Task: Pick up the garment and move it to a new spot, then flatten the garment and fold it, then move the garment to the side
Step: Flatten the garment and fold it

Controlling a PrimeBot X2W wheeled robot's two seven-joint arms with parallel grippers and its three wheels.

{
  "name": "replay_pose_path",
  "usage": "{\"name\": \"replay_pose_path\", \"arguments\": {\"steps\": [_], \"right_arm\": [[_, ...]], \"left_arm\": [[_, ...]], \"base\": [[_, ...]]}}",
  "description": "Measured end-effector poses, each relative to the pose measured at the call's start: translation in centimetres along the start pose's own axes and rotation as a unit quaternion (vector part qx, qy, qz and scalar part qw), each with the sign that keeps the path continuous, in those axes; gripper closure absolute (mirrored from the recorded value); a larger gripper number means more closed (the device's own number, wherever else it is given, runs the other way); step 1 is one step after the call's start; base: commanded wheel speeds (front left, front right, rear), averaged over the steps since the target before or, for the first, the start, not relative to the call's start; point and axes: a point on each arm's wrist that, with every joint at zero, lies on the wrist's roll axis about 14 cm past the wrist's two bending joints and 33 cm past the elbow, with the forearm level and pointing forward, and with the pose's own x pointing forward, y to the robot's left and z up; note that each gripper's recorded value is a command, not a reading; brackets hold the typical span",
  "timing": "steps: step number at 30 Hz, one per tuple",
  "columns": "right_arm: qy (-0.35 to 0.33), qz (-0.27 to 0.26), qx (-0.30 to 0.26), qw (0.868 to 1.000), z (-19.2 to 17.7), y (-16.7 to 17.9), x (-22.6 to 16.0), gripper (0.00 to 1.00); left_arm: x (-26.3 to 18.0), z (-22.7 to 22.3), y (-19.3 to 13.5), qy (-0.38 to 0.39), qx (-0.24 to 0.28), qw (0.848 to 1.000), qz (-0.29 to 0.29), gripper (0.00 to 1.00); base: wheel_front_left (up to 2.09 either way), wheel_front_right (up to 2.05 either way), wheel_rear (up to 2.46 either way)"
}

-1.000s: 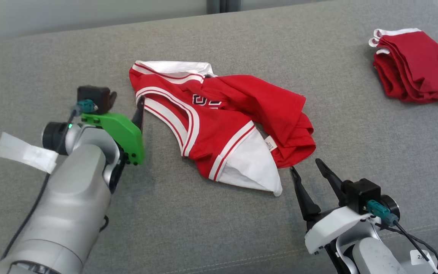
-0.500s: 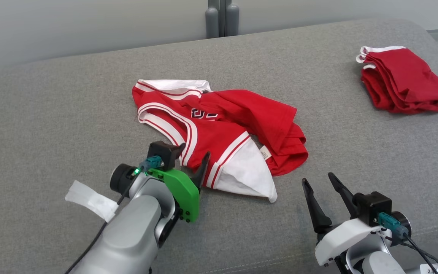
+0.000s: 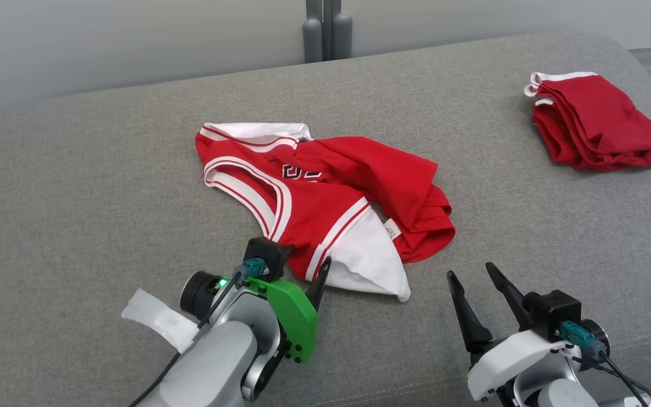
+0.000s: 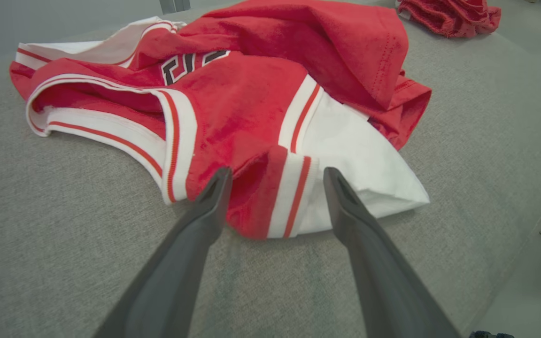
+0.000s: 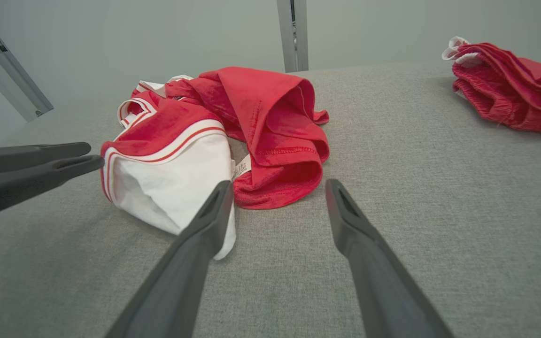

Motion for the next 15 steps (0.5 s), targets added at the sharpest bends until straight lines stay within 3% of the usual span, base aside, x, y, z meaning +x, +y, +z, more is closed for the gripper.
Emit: {"name": "replay_pose_path", "arguments": {"steps": [13,14,15], "right_arm": [[0.006,-0.009,0.002,1.0,-0.56,-0.61,0.32,0.0],[0.006,-0.01,0.003,1.0,-0.64,-0.66,0.31,0.0],[0.007,-0.01,0.004,1.0,-0.71,-0.71,0.31,0.0]], "left_arm": [[0.58,-0.77,-0.38,0.027,0.005,1.0,-0.007,0.01],[0.64,-0.85,-0.42,0.028,0.005,1.0,-0.008,0.5],[0.69,-0.91,-0.46,0.029,0.005,1.0,-0.009,0.86]], "base": [[0.0,0.0,0.0],[0.0,0.0,0.0],[0.0,0.0,0.0]]}}
